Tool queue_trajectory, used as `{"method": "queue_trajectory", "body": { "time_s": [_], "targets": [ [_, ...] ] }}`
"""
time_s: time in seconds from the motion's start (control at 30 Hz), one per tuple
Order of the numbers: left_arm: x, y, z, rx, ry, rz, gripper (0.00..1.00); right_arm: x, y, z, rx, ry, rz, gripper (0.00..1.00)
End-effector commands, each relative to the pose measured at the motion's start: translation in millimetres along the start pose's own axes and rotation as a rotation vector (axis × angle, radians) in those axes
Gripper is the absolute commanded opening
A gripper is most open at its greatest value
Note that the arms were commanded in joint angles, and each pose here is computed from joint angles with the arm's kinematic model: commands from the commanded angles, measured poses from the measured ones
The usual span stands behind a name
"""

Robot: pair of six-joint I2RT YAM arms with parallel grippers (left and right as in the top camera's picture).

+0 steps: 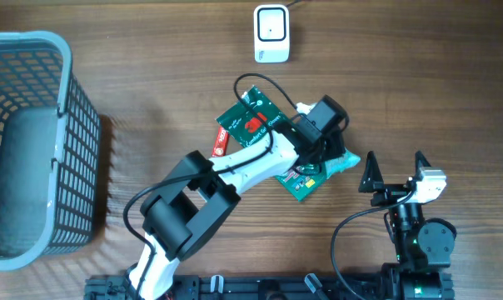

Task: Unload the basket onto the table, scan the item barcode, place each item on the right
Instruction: 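Carry the wipes pack out and release it right of the gloves, then retract the left arm to rest and move the right gripper toward the items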

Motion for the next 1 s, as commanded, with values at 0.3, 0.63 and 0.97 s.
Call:
{"method": "queue_trajectory", "body": {
  "time_s": [0.3,0.63,0.97],
  "targets": [
    [-76,199,40,-0.515,-0.322,-0.014,1.0,0,0,0,-0.005,-0.005,0.001,1.0],
    [-59,391,26,-1.197,-0.122,0.146,1.0,0,0,0,-0.005,-0.004,0.001,1.0],
    [17,567,-59,-1.641,0.226,0.152,1.0,0,0,0,-0.005,-0.004,0.001,1.0]
  ]
}}
Point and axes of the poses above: each gripper's point midway between its finger pads, its own y axis back along the fingers, its own x axis along the line the jaws close on, z = x × y, the point moved 10 cm from there along y, back along the fingers, and after that the axes turned 8 degrees about -y, right-handed, at the moved point
